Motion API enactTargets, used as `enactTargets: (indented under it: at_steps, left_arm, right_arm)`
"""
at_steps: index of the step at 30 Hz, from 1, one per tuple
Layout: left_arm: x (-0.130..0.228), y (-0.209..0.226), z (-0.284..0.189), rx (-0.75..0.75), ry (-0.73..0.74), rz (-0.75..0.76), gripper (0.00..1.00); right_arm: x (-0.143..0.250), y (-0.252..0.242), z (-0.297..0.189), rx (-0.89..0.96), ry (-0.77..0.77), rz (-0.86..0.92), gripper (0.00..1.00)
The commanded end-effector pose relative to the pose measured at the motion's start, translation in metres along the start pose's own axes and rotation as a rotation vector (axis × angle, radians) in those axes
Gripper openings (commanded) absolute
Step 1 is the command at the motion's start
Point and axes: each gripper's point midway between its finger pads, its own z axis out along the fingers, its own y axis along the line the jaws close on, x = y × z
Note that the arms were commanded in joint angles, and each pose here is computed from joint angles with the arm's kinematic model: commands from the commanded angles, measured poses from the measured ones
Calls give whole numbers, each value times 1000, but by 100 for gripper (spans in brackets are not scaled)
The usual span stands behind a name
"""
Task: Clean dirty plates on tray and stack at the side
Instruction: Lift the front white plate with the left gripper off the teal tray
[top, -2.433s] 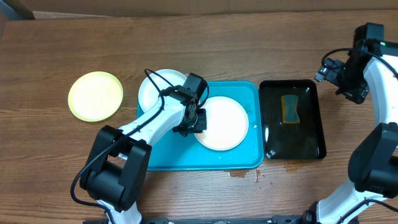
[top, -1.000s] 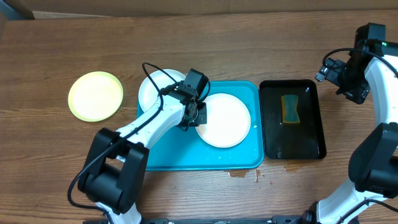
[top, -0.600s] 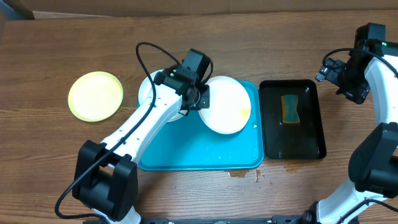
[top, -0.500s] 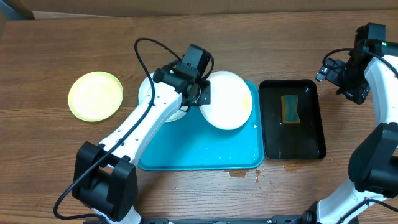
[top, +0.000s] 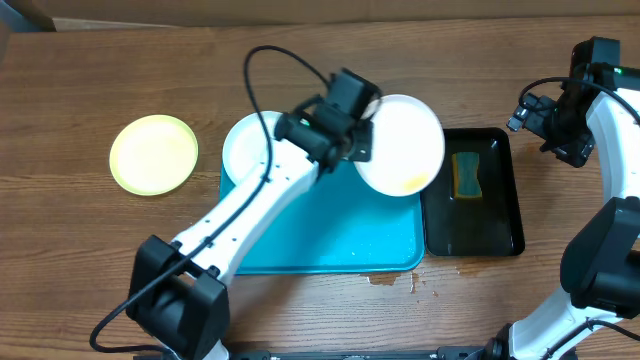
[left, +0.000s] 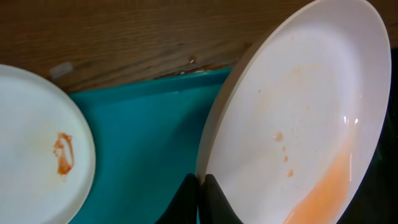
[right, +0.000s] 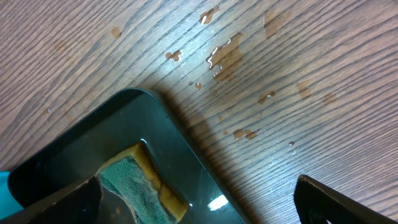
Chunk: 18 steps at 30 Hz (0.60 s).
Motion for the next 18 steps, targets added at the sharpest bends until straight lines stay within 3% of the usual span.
enactTargets:
  at_steps: [1, 18]
  left_arm:
    - [-16, -23, -22, -31, -122, 68, 4]
    - [-8, -107, -60, -190, -403, 463, 4]
  right_arm:
    - [-5, 3, -12, -18, -34, 2, 100]
    - [-5, 3, -12, -17, -34, 2, 100]
